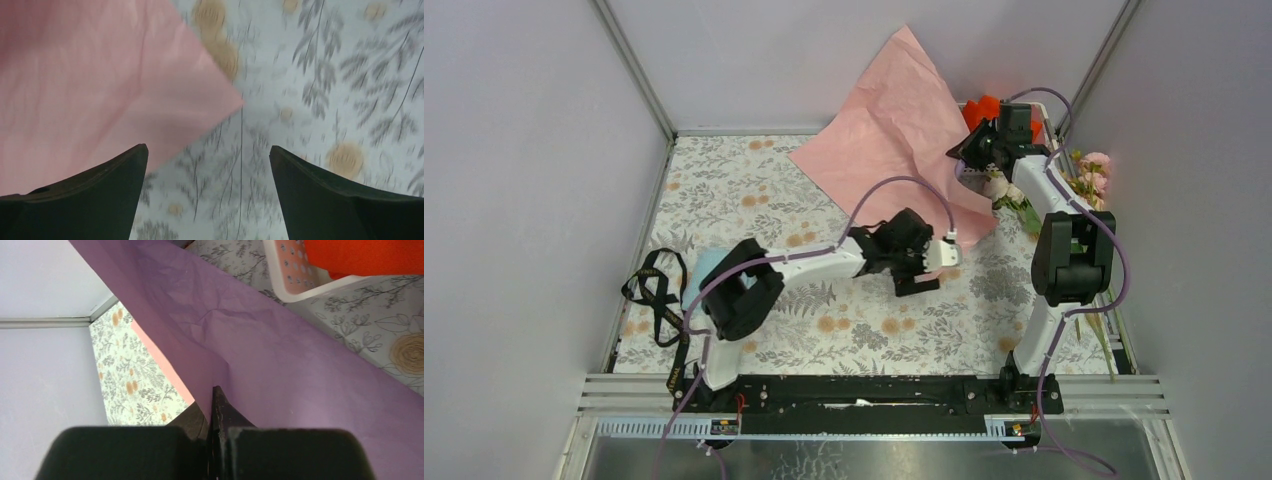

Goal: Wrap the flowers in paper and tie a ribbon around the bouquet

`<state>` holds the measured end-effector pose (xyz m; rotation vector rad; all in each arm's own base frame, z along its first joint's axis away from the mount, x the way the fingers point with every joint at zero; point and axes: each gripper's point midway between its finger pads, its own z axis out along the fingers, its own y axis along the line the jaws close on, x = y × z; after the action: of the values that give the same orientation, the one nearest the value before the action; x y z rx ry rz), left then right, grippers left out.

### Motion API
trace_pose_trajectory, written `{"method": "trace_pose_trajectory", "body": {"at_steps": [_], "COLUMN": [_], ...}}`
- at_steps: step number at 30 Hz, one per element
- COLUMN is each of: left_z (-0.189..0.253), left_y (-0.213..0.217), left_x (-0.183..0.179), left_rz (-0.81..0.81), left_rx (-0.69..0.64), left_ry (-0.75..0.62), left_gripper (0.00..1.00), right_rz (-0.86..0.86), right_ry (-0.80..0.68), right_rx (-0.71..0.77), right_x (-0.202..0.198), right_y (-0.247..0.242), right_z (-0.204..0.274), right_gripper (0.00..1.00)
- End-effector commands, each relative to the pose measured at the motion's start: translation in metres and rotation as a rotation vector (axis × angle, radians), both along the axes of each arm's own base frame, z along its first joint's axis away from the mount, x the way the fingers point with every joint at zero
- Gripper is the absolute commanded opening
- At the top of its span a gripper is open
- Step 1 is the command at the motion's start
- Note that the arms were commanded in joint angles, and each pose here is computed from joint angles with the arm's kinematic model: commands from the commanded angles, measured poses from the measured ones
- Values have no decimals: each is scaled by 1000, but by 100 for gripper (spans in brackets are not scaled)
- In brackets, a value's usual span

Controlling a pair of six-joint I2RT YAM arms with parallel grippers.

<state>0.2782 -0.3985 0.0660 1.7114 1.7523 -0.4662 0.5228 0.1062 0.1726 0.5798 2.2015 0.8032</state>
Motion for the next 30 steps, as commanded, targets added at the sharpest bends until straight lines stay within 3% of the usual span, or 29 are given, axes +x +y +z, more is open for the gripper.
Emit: {"method": "trace_pose_trajectory", "body": {"at_steps": [1, 10, 21, 23, 24, 28, 30], "left_z": [-4, -25, -53, -52, -50, -32, -17], "left_y": [-57, -76, -49, -45, -43, -32, -24], "left_x": [-7, 40, 55, 58, 60, 63, 65], "left_rz": [-11, 204, 272, 281, 286, 303, 310], "left_rx": [-68, -34, 87, 104, 108, 102, 89], "left_ry": [-10, -83, -192, -216, -226, -282, -308], "left_gripper": [99, 97, 71, 62, 52, 4, 0], "right_rz": [-6, 14, 17, 15, 16, 11, 3], "right_ry": [-67, -65, -95, -101, -101, -118, -133], "right_rx": [-53, -106, -136, -145, -150, -185, -215], "right_x": [2, -2, -3, -4, -5, -7, -8], "right_y": [-5, 1, 0, -1, -2, -7, -11], "right_z": [26, 21, 33, 36, 37, 47, 55], "right_gripper": [0, 0, 0, 0, 0, 0, 0]}}
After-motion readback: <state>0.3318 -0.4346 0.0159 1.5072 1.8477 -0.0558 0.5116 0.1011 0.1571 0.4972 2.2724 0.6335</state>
